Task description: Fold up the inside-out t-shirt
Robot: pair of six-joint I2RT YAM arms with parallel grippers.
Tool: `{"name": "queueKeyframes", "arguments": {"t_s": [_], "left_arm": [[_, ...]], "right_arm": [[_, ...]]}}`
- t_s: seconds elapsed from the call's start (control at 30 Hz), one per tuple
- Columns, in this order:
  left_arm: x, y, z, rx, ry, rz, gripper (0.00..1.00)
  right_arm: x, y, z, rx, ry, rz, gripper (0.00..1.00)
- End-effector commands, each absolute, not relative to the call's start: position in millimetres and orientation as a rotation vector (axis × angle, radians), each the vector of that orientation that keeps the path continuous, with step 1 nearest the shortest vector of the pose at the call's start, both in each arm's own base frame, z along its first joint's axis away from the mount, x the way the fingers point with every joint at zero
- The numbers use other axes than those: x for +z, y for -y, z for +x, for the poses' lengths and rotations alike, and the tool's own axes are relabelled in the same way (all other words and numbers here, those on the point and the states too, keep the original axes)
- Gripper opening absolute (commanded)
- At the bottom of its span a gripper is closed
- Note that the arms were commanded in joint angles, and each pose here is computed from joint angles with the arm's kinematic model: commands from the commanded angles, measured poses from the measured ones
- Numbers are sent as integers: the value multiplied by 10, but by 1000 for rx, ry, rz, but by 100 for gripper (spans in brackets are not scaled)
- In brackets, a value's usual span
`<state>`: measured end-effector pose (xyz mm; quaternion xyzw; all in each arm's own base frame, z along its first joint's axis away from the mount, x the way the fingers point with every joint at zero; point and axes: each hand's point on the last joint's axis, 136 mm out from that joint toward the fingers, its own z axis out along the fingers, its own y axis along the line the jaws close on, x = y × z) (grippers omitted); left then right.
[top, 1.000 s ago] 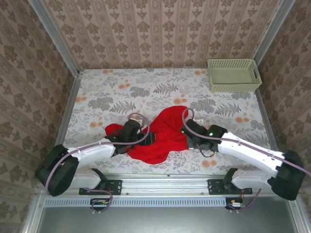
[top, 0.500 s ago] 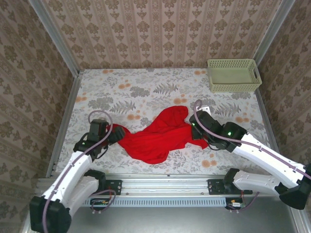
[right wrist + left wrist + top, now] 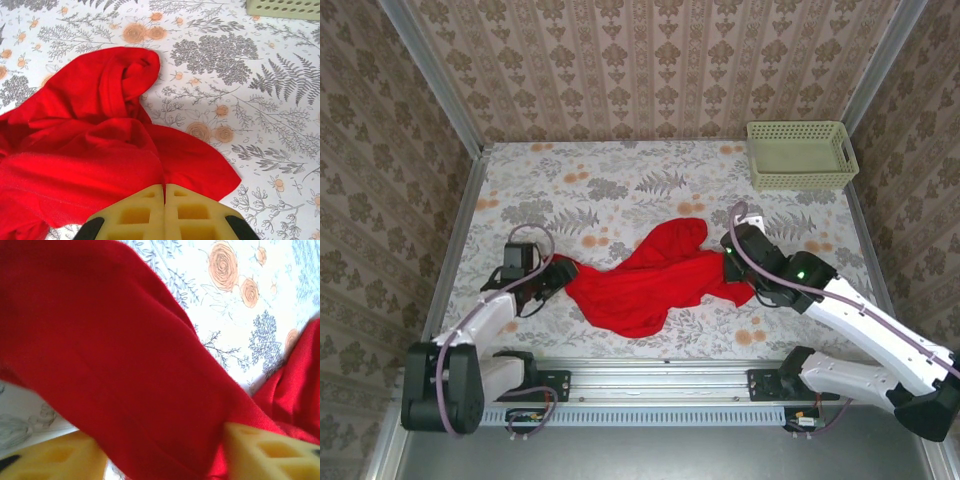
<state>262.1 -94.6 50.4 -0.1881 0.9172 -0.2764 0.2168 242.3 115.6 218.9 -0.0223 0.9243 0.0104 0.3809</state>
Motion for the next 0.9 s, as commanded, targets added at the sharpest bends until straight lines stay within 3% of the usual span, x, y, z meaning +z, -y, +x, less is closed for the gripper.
{"name": "queueKeyframes", "arguments": {"t_s": [0.0, 0.17, 0.3, 0.43, 0.5, 0.57, 0.67, 0.87], "left_arm": [[697, 960, 2905, -773, -2473, -452, 47], [960, 861, 3195, -704, -2447, -450, 16], [1748, 794, 3566, -644, -2363, -397, 0], [3045, 835, 3721, -603, -2164, -262, 0], [3649, 928, 3572, -559, -2035, -152, 0], [3918, 965, 3383, -521, -1953, -103, 0], [3654, 1047, 3218, -511, -1983, -75, 0], [1953, 1140, 2886, -518, -2381, -156, 0]], "right_arm": [[2307, -1075, 2443, 30, -2324, -43, 0], [2610, -1023, 2525, 25, -2261, -57, 0], [3236, -936, 2677, -5, -2134, -79, 0], [4230, -758, 2730, -87, -1929, -81, 0], [4668, -694, 2662, -71, -1842, -72, 0], [4853, -659, 2596, -52, -1796, -72, 0], [4660, -649, 2583, -73, -1831, -89, 0], [3264, -857, 2629, -49, -2126, -126, 0]]}}
